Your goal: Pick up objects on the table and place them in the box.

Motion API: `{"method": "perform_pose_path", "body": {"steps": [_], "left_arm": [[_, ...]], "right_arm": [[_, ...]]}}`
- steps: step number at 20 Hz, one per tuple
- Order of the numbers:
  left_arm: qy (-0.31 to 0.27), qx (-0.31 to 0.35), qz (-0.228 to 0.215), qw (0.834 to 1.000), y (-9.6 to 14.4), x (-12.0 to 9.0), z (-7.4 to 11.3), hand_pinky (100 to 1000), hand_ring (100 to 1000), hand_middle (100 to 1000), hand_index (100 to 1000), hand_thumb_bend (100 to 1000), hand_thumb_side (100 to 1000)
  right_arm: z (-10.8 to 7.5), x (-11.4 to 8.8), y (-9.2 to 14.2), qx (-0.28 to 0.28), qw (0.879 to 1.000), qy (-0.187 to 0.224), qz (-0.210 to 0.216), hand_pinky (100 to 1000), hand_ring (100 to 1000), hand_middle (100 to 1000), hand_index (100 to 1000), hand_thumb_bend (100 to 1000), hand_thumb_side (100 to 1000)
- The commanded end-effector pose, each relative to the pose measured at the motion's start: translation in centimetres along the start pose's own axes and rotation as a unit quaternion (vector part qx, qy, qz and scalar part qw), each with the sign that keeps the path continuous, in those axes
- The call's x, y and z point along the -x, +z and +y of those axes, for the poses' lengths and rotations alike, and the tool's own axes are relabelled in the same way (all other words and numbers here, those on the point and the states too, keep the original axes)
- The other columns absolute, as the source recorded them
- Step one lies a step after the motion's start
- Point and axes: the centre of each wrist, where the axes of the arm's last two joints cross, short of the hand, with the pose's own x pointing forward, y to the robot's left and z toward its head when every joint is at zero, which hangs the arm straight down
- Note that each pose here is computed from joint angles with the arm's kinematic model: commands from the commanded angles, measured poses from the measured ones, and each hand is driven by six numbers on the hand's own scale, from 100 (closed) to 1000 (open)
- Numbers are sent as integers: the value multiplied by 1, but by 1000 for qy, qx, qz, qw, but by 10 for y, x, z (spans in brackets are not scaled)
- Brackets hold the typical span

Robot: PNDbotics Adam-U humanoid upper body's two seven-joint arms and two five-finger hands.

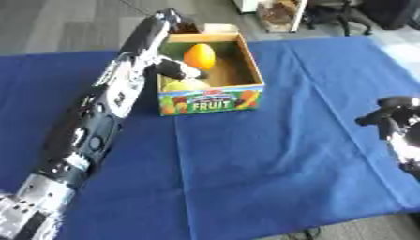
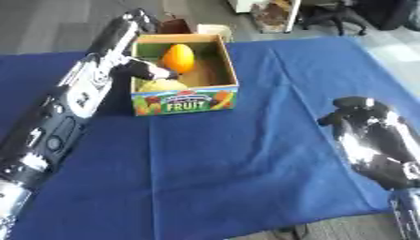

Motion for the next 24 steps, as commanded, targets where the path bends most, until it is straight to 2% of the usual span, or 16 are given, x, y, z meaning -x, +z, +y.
{"method": "perform_pose_path", "body": {"steps": [1, 2, 5, 6, 7, 8, 12, 15, 19, 24], "left_arm": [[109, -55, -27, 992, 6, -10, 52, 609, 656, 700, 753, 570, 345], [144, -64, -33, 987, 15, -13, 65, 599, 641, 683, 744, 530, 325], [215, -93, -45, 971, 47, -20, 96, 584, 617, 661, 733, 487, 309], [231, -99, -46, 967, 58, -22, 102, 581, 610, 654, 727, 457, 330], [243, -102, -45, 964, 72, -22, 107, 579, 607, 650, 726, 455, 305], [252, -102, -42, 961, 83, -23, 110, 576, 602, 643, 722, 452, 318], [289, -89, 9, 953, 130, -14, 102, 561, 586, 628, 712, 401, 350], [310, -110, 60, 943, 156, -2, 90, 540, 560, 601, 691, 374, 350], [329, -134, 105, 929, 177, 5, 77, 532, 547, 589, 682, 348, 352], [344, -142, 127, 919, 190, 6, 68, 529, 540, 580, 678, 347, 363]], "right_arm": [[-8, -7, -1, 2, 1000, 18, -5, 706, 600, 494, 720, 100, 100], [-9, -7, 0, 4, 1000, 20, -4, 706, 599, 494, 720, 100, 100], [-11, -8, 1, 7, 1000, 25, -3, 706, 599, 494, 720, 100, 100], [-11, -8, 1, 9, 1000, 26, -3, 706, 599, 494, 720, 100, 100], [-12, -8, 2, 11, 1000, 27, -3, 706, 600, 494, 720, 100, 100], [-13, -9, 2, 12, 1000, 28, -3, 706, 599, 494, 720, 100, 100], [-15, -9, 5, 19, 999, 32, 0, 706, 600, 494, 721, 100, 100], [-16, -8, 8, 22, 999, 34, 3, 706, 599, 494, 720, 100, 100], [-16, -7, 11, 24, 999, 34, 7, 706, 599, 493, 720, 100, 100], [-16, -6, 13, 25, 999, 32, 10, 706, 599, 493, 719, 100, 100]]}}
